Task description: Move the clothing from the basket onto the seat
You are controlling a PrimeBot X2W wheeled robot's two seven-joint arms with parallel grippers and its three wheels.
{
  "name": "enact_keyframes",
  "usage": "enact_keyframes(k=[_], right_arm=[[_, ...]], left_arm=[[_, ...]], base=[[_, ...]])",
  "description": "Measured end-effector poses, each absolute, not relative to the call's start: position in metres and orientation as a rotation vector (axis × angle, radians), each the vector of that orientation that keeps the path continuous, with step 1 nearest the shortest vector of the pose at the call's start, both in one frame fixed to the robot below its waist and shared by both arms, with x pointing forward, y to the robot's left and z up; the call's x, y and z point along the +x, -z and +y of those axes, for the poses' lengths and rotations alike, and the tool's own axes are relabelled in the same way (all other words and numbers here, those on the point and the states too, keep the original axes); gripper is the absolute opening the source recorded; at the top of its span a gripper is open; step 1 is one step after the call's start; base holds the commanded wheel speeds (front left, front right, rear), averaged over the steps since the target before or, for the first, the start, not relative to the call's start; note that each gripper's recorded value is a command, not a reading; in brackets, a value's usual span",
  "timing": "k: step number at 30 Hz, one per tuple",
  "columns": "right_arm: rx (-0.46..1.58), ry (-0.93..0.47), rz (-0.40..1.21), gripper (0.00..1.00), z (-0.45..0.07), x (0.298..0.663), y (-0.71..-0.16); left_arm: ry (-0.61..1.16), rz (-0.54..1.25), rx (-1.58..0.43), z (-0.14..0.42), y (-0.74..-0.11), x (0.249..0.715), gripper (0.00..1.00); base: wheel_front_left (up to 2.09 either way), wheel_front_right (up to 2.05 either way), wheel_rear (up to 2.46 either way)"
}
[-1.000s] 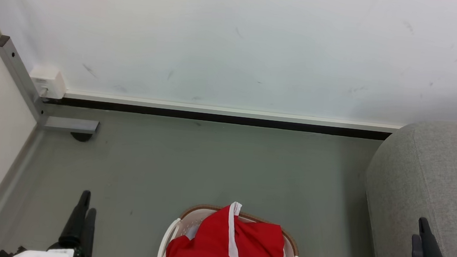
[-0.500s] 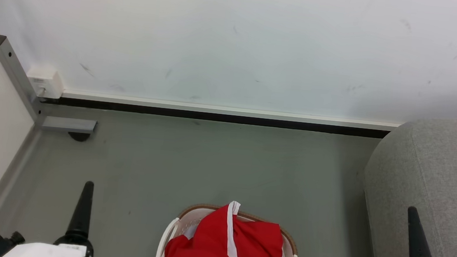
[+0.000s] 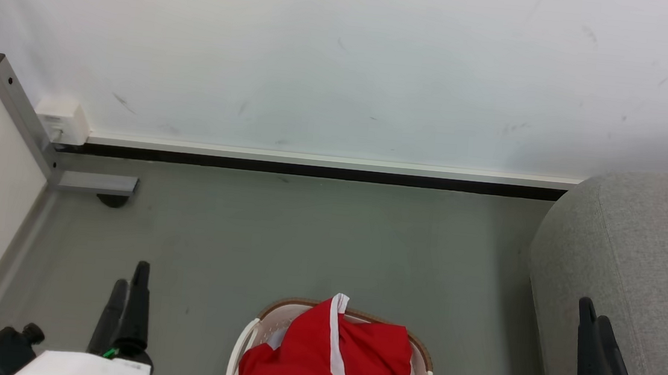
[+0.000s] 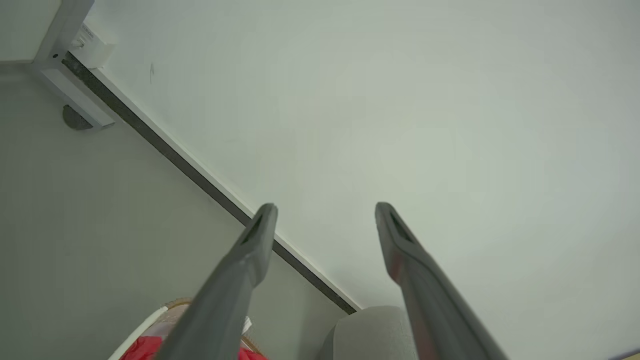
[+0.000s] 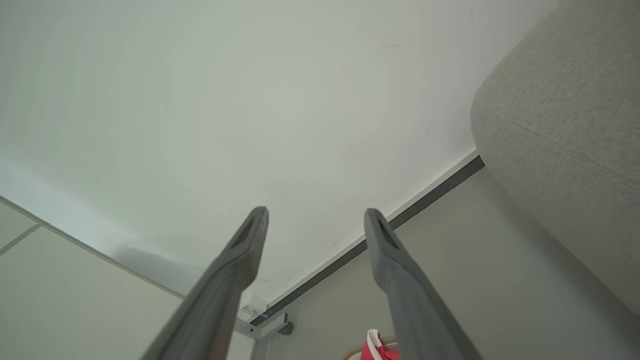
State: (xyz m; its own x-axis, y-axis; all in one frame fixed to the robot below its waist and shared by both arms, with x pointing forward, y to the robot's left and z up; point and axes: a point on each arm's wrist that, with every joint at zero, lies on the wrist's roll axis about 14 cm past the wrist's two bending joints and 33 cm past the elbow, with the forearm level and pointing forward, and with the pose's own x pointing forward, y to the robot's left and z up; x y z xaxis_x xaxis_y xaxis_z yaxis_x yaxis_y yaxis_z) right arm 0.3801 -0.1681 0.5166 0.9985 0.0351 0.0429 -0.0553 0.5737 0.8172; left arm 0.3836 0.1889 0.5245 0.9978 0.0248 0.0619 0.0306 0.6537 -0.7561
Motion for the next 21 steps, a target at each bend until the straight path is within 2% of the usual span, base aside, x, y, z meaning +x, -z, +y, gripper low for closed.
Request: enact_keyframes(k=[21], right_arm=[[0.636, -0.052, -0.041, 1.0, -0.1691, 0.3767, -0.5137]], left_arm=[[0.006, -0.065, -0.503, 0.1817, -0.5223, 0.3803, 1.0]], base=[[0.0, 0.0, 0.0]])
